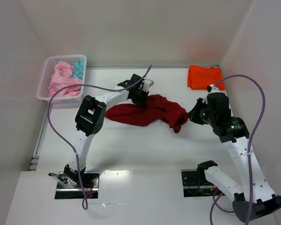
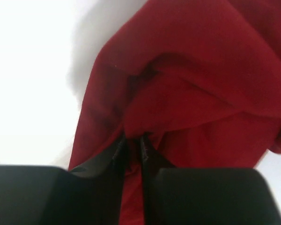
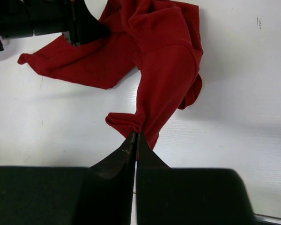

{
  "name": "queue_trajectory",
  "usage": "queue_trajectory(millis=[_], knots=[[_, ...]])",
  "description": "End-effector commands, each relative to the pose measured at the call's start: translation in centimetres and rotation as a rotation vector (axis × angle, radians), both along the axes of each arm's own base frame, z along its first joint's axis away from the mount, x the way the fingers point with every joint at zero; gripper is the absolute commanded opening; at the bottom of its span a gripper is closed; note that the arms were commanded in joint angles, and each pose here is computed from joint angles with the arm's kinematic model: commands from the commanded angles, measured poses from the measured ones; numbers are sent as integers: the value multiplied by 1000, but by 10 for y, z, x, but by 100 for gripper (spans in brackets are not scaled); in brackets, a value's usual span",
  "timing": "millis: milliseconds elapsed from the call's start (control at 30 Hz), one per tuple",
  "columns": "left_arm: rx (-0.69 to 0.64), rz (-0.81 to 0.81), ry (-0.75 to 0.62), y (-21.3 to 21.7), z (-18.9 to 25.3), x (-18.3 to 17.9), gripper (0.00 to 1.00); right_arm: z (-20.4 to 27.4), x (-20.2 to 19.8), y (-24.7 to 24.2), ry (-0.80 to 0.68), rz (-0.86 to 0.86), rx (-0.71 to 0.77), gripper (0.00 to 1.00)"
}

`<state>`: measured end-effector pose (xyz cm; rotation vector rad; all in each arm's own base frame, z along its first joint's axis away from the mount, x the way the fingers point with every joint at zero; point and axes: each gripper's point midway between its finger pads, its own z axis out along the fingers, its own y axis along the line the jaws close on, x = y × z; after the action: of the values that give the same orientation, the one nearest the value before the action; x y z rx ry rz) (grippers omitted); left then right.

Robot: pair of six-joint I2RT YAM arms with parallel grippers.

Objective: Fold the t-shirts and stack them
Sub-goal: Flatten out the tshirt

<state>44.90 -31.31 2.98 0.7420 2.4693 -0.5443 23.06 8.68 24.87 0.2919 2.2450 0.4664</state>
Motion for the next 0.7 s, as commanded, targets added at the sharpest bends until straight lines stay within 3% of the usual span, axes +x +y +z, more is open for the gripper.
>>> queue_trajectory(millis=[0,267,467,667], knots=[[-11,11,19,9,16,-17,21,5,7,-3,-31,0,-22,1],[13,27,47,36,42,-61,13,6,13,-3,-42,-9,-24,1],[-33,41,-10,45,92,-77,13,6,15,-2,-49,-14,-15,1],[-83,89,-42,53,130,-93,7,9,21,1,-56,-6,-6,1]])
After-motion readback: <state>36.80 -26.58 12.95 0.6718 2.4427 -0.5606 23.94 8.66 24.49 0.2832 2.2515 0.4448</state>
